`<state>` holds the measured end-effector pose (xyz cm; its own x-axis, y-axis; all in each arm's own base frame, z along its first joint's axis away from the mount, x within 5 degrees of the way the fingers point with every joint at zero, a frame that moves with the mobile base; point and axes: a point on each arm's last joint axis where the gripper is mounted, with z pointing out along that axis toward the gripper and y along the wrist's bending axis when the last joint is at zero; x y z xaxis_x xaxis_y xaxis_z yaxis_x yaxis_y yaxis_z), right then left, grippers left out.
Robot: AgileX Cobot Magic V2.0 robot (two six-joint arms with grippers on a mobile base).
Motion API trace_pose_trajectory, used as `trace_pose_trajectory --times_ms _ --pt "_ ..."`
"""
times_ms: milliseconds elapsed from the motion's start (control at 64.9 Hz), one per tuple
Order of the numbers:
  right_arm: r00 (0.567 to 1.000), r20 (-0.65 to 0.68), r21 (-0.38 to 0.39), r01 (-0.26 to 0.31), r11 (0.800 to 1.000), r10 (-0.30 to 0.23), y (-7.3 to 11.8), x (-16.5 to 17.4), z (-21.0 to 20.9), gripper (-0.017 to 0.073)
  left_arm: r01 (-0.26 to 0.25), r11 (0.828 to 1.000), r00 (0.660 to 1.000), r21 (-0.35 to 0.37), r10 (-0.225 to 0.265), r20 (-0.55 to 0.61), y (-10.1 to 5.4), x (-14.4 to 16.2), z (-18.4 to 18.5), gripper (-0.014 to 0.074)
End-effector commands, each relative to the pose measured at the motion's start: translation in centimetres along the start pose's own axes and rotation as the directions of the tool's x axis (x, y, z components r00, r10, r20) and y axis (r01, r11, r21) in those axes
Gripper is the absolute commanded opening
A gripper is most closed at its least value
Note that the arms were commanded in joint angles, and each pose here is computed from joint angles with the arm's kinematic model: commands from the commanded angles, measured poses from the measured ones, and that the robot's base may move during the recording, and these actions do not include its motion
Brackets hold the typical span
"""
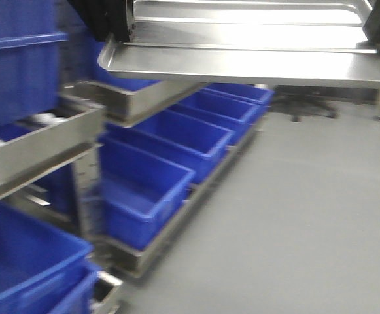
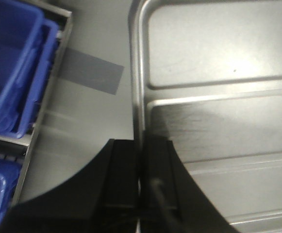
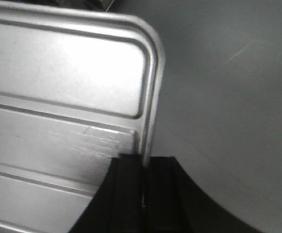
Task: Grab silver tray and place in blue box
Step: 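Hold the silver tray in both grippers while the base turns away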
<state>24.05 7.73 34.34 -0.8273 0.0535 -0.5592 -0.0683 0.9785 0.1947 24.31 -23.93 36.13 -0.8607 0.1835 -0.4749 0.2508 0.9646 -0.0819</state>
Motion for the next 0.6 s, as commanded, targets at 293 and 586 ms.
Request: trace_pose_trajectory --times_ms 293,586 --pt "0.992 0.12 0.002 0.036 0.999 -0.036 -0.02 -1.22 -1.66 0.0058 -0.027 1.0 0.998 0.0 0.027 0.063 0.59 -0.15 -2.49 -0.0105" --pt "0.992 0.12 0.002 0.036 0.999 -0.036 -0.02 -1.22 -1.66 0.0058 -0.027 1.0 0.998 0.0 0.027 0.063 0.59 -0.15 -2.49 -0.0105"
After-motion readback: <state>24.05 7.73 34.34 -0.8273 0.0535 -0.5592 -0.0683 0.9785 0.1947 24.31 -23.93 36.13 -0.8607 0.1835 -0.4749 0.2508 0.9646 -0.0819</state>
